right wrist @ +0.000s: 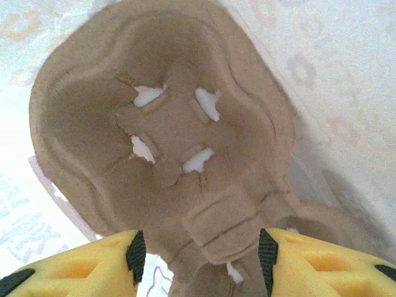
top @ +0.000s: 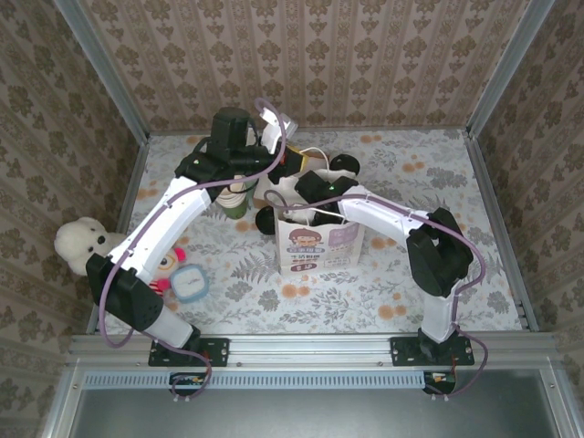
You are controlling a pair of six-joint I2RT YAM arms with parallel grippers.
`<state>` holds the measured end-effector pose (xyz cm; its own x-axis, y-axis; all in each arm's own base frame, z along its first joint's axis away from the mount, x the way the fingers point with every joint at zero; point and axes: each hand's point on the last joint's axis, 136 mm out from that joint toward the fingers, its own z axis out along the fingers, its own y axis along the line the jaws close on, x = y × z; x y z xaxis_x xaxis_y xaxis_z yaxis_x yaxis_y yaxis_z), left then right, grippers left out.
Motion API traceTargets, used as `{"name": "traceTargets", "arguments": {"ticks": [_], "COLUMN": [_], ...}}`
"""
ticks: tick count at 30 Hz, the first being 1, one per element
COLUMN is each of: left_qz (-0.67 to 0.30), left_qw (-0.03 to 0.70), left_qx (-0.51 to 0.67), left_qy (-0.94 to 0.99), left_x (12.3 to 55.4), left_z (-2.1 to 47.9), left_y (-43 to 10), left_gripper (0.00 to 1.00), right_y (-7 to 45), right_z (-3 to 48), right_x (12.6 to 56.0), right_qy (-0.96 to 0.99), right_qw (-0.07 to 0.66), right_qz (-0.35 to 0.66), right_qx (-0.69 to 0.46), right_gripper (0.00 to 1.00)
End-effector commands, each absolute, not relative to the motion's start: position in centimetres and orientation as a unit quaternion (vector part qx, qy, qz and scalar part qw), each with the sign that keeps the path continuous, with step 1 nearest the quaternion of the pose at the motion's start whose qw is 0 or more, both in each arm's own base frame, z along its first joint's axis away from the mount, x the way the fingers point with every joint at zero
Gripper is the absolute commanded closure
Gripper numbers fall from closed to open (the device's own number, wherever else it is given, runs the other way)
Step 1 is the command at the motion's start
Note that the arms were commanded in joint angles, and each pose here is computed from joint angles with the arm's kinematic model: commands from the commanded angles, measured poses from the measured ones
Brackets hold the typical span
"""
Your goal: Pack the takeout coffee
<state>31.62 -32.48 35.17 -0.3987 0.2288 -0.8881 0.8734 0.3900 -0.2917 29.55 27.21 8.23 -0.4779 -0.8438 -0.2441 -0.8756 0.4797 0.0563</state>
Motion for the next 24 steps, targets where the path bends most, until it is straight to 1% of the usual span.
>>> {"name": "traceTargets", "arguments": {"ticks": [1,13,17,19,24], "left_qz": [-0.413,-0.412,-0.410,-0.408,-0.401], "left_qw": [0.393,0.400,0.398,0.400,0.414], "left_qx": [0.385,0.382,0.386,0.391,0.403], "left_qy": [0.726,0.724,0.724,0.721,0.710], "left_x": [30.1,29.4,29.4,29.3,29.3], "left_z": [35.6,35.6,35.3,35.2,35.3], "left_y": [-32.3,-32.0,-32.1,-32.0,-32.0], "left_gripper": [1.00,1.00,1.00,1.00,1.00], "right_y": [27.7,30.0,30.5,30.6,31.2], "right_z": [7.7,13.5,15.4,16.4,20.2], "right_x": [29.7,29.9,29.4,29.2,29.6], "right_qy": [0.853,0.824,0.820,0.818,0.797], "right_qw": [0.107,0.189,0.200,0.204,0.269], "right_qz": [0.084,0.145,0.172,0.181,0.207], "right_qx": [-0.504,-0.513,-0.508,-0.507,-0.500], "right_gripper": [0.43,0.37,0.33,0.29,0.26]}}
